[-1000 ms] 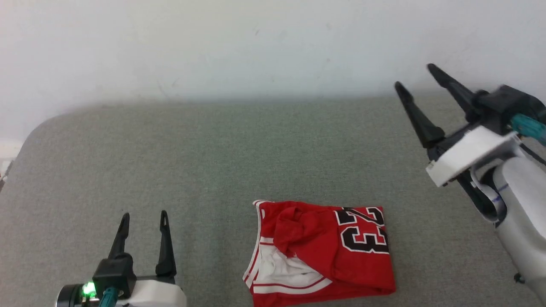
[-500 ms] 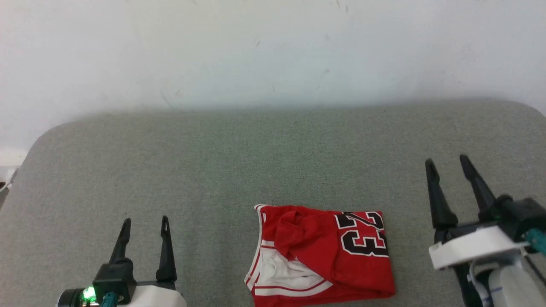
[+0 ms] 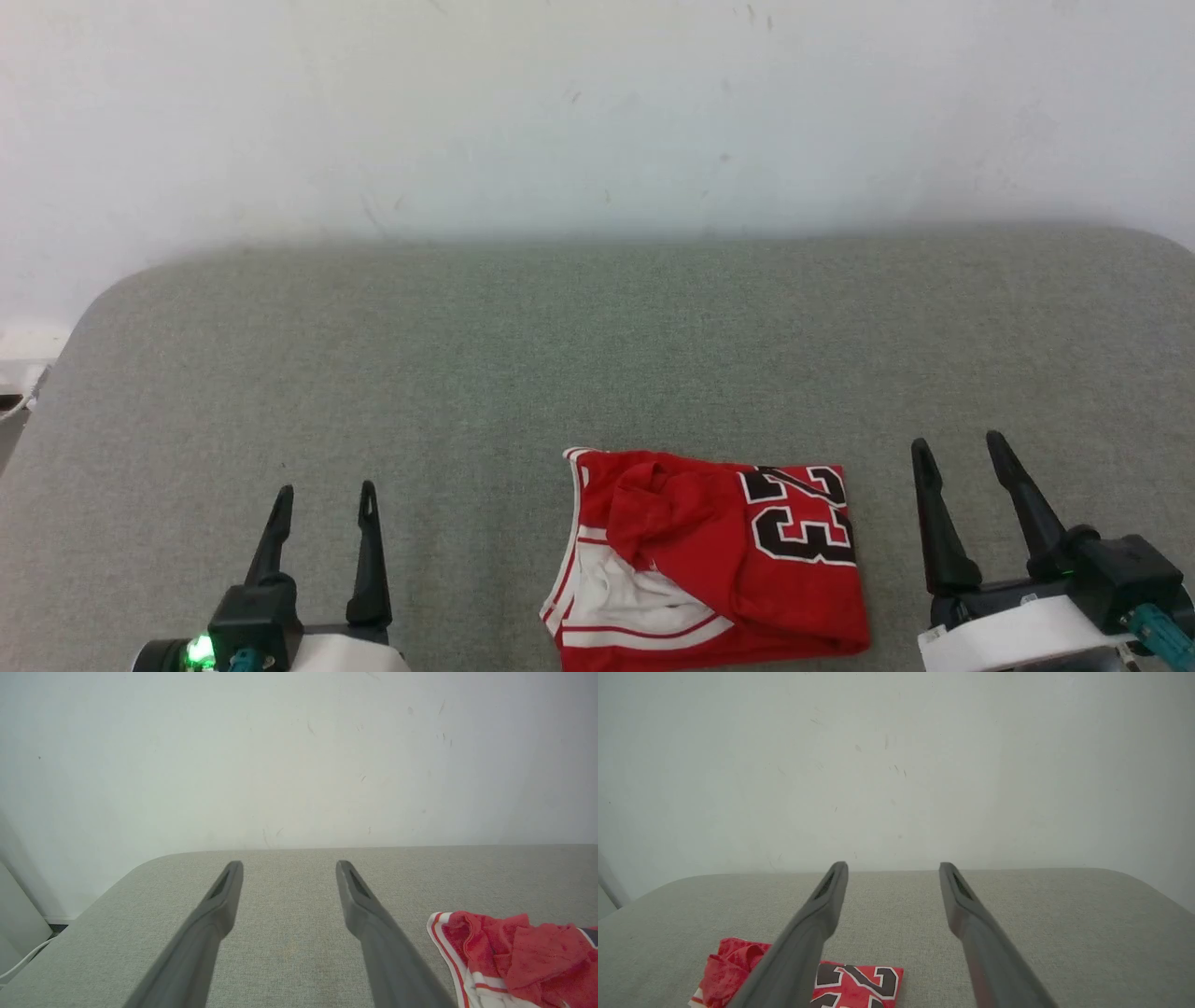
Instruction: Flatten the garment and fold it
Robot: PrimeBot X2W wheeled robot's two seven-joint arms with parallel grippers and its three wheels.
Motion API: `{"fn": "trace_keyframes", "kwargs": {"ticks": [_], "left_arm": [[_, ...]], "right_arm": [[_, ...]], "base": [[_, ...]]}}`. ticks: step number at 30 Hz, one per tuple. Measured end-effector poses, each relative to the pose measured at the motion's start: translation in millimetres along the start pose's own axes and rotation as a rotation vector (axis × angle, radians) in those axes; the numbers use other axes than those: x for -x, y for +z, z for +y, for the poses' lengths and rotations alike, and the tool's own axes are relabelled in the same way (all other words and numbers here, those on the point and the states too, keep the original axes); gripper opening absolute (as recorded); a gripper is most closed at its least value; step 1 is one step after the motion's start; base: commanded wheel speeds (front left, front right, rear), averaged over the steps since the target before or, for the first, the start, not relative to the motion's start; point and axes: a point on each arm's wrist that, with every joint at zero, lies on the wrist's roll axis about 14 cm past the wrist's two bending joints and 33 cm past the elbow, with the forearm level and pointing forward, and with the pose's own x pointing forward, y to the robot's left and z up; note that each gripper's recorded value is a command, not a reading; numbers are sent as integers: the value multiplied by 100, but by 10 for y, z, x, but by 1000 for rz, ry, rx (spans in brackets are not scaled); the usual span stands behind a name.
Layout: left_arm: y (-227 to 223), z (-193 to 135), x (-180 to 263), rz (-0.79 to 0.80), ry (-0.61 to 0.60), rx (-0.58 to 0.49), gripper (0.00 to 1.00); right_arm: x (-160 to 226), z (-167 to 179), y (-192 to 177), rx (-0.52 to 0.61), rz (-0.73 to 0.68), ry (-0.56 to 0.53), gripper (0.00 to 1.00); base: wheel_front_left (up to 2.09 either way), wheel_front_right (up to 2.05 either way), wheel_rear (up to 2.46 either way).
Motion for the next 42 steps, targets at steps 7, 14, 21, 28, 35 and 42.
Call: {"fn": "trace_keyframes", "kwargs": {"ticks": [7,14,21,28,35,42], "left_arm": [[-4,3,17,2,1,1,100],[-17,-14,5,5,-2,2,100],[-27,-21,-3,9,-3,4,100],[-35,6,9,12,6,3,100],[-78,27,16,26,16,4,100],[-134,60,-47,43,28,2,100]], "right_arm": [[8,11,47,16,-6,3,100],[-230,48,392,44,-84,32,100],[-670,38,819,177,-63,113,100],[-822,213,347,189,330,249,100],[-481,57,-451,210,814,327,100],[-161,52,-1009,115,1102,362,100]], "base": [[0,0,0],[0,0,0],[0,0,0],[0,0,0],[0,0,0],[0,0,0]]}}
